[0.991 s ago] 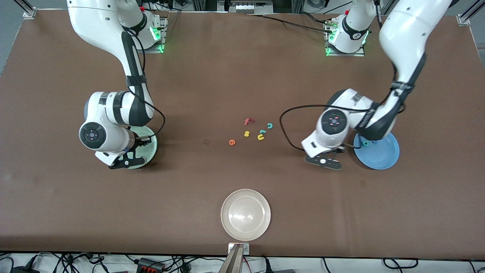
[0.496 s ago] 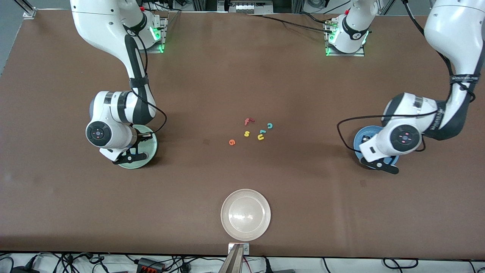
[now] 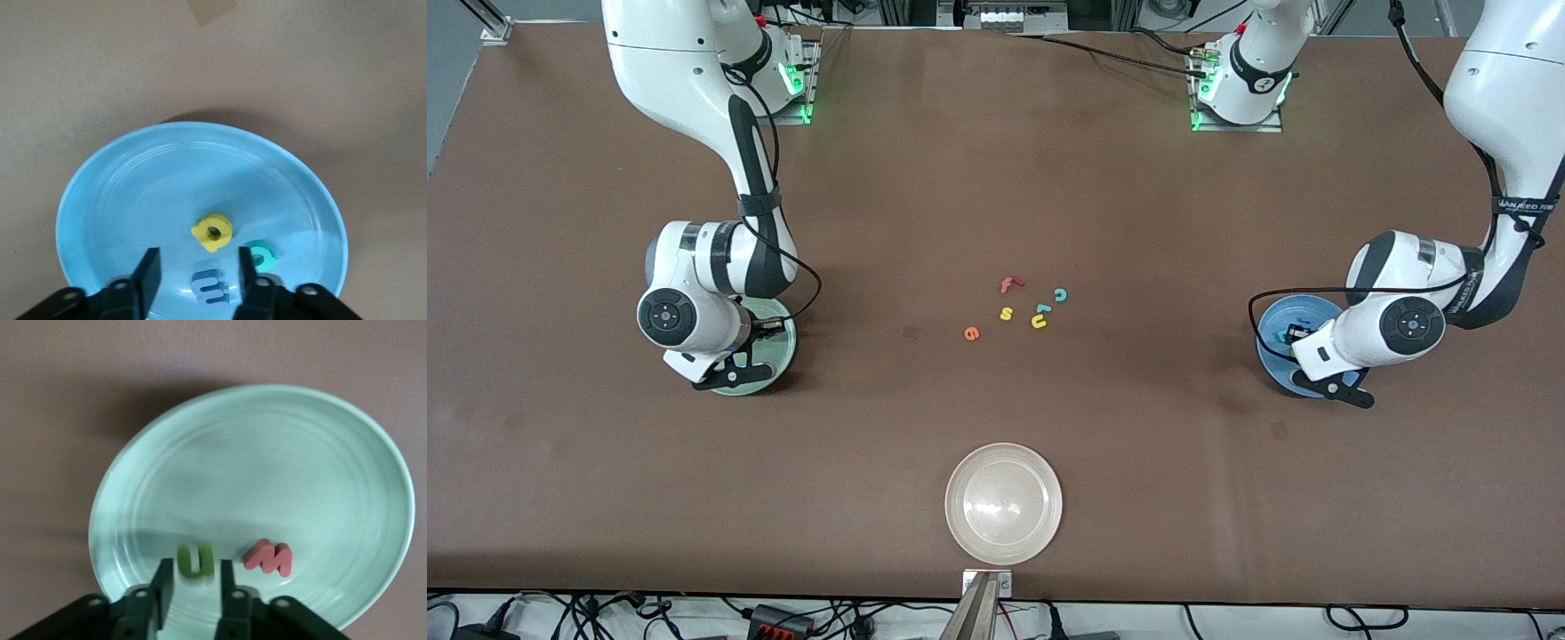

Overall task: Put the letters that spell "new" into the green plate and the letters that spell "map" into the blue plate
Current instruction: 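Reach the orange g with the right gripper while the left arm returns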

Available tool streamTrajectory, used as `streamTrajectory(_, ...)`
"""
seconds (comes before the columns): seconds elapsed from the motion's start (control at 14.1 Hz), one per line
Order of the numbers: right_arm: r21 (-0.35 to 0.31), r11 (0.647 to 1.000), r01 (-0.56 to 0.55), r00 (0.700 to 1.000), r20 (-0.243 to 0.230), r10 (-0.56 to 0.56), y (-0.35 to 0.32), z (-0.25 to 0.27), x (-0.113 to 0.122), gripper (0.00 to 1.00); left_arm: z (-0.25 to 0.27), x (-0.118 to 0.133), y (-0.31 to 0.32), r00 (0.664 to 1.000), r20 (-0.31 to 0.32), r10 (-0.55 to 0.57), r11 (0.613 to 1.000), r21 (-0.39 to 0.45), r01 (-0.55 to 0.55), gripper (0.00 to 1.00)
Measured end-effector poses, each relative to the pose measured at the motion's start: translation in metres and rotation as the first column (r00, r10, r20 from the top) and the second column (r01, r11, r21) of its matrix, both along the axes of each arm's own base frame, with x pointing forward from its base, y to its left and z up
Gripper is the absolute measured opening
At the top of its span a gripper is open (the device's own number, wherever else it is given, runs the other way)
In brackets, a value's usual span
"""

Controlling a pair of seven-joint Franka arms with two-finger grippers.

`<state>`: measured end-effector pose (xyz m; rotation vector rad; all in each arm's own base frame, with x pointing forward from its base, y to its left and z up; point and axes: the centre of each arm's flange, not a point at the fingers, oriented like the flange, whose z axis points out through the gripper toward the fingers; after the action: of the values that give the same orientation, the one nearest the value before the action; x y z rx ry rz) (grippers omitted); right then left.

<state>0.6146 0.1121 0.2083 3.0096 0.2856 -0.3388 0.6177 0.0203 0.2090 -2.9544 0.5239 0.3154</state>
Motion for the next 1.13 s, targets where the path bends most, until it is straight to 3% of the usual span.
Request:
streamTrajectory(0.28,0.040,0.998,-0.042,0.996,0.083,0.039,0.029,0.042,0.019,0.81,0.046,0.017,-0.019,0.999,0.028,-0.020,1.000,0.017,0.019,0.99)
streamTrajectory(0.42,0.101,0.990,-0.094,0.989,0.122,0.081,0.082,0.065,0.016,0.99,0.095,0.028,-0.038,0.999,0.016,-0.030,0.999,0.041,0.030,1.00)
streamTrajectory(0.64,0.184,0.971,-0.153,0.977,0.176,0.121,0.189,0.062,-0.014,1.00,0.174,0.033,-0.052,0.999,-0.048,0.002,0.997,0.073,0.002,1.00)
streamTrajectory(0.85,0.168,0.970,-0.175,0.967,0.216,0.137,0.269,0.023,-0.054,0.96,0.229,0.030,-0.047,0.993,-0.099,0.061,0.997,0.055,-0.056,1.00)
streamTrajectory(1.06,0.161,0.966,-0.203,0.956,0.244,0.160,0.293,0.016,-0.059,0.62,0.268,0.025,-0.047,0.989,-0.075,0.126,0.992,-0.012,-0.127,1.00)
streamTrajectory(1.13,0.168,0.965,-0.203,0.954,0.257,0.155,0.297,0.022,-0.056,0.60,0.284,0.020,-0.044,0.984,-0.064,0.167,0.985,-0.031,-0.170,1.00)
